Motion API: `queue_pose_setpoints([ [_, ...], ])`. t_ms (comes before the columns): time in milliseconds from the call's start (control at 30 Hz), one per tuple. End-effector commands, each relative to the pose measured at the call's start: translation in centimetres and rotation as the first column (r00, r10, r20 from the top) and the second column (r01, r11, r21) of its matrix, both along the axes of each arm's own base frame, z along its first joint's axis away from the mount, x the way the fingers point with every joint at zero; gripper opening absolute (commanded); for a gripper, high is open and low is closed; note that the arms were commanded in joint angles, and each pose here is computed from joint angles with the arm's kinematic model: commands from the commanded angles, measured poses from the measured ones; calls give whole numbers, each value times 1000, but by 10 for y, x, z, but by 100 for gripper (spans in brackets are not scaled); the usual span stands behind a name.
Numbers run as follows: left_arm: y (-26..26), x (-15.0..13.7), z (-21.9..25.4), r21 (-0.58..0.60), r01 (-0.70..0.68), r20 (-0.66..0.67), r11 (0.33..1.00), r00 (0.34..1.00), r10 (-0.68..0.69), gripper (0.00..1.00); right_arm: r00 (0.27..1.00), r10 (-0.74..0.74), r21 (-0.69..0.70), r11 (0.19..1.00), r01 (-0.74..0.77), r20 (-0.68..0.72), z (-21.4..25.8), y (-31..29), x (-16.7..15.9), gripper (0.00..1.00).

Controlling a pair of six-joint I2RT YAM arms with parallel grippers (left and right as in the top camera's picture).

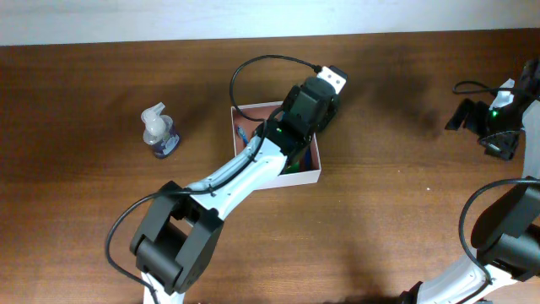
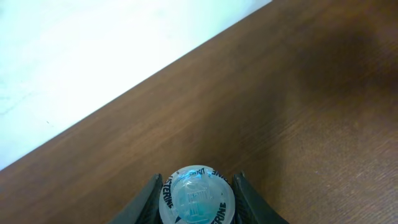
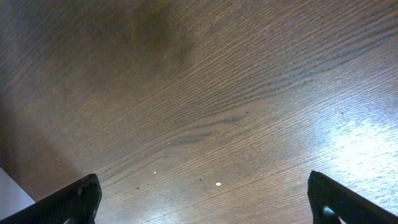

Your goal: Pack container

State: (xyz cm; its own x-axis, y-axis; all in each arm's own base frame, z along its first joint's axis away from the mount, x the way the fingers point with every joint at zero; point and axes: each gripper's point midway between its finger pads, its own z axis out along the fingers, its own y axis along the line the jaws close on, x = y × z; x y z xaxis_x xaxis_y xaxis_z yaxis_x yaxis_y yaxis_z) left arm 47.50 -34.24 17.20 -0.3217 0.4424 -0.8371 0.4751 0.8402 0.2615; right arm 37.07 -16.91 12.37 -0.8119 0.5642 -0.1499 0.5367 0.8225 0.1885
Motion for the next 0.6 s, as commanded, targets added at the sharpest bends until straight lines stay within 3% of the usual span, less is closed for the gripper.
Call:
queue_pose_setpoints([
  [0,5,-1,66,-72,-6,98,997,995,13,17,1000,-3,-3,1000,3,3,1,1,0,99],
  [367,1,-14,56,-42,8,46,999,999,-6,17,1000,-3,-3,1000,3,3,1,1,0,99],
  [567,1,-22,79,-121,-8,53,993,998,15,11,1000,-3,-2,1000,3,3,1,1,1,99],
])
